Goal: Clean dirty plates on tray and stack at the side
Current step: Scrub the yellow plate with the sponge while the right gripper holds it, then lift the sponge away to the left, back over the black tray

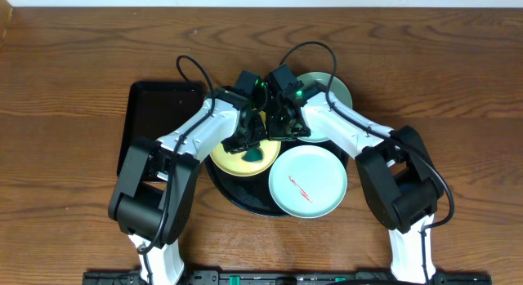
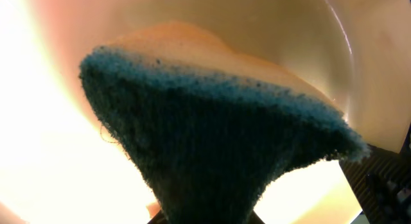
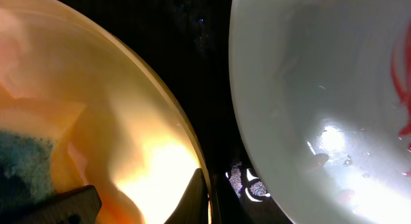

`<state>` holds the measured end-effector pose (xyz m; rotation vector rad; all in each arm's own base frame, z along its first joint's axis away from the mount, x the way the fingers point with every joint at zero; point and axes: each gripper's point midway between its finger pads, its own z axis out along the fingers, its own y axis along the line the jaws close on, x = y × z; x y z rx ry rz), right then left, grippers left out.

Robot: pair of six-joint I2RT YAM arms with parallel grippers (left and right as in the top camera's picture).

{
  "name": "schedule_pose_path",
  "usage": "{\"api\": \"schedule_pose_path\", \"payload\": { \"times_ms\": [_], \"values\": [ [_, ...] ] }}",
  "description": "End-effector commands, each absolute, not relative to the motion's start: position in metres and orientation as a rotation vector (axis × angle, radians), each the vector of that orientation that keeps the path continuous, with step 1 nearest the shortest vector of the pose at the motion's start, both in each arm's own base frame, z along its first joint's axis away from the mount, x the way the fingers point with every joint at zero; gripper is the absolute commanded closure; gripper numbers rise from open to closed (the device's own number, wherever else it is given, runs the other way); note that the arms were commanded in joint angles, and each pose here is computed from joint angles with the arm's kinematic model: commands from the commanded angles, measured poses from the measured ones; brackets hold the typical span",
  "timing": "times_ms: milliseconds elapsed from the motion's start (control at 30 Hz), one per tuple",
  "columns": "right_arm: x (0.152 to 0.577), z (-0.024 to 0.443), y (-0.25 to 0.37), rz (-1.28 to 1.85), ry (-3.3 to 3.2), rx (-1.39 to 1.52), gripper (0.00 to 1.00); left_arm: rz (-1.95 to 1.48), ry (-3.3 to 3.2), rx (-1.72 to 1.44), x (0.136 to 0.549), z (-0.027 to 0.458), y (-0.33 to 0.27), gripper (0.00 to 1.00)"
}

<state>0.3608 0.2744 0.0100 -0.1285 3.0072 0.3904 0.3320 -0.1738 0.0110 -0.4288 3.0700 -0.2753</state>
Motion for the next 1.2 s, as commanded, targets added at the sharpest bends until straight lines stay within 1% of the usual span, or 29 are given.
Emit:
{"api": "schedule_pose_path", "payload": {
  "times_ms": [0,133,267,533,633,800,1000,1167],
  "values": [
    [0.356,0.005,0.279,0.383,3.015,-0.156,0.99,-0.284,3.100,-0.374,0.326,0.006,-0.179,0.93],
    [0.356,0.005,0.279,0.383,3.016,-0.156,0.99,-0.284,3.098,-0.375,0.327,0.008,-0.177,0.93],
    [0.356,0.005,0.279,0.382,3.015,-0.156,0.99,-0.266,3.079,-0.249,0.332,0.013,-0.169,0.93],
    [0.356,0.005,0.279,0.383,3.015,-0.156,0.99,0.044,2.993,0.099,0.350,0.014,-0.132,0.92],
    [0.356,0.005,0.279,0.383,3.015,-0.156,0.99,0.145,2.933,0.110,0.362,0.017,-0.122,0.92],
    [0.357,0.005,0.279,0.383,3.014,-0.156,0.99,0.104,2.841,0.095,0.384,0.023,-0.129,0.93],
    [0.357,0.005,0.279,0.375,3.012,-0.160,0.99,0.021,2.682,0.062,0.421,0.061,-0.140,0.93],
    [0.358,0.005,0.279,0.375,3.009,-0.160,0.99,-0.012,2.569,-0.042,0.449,0.108,-0.118,0.93]
  ]
}}
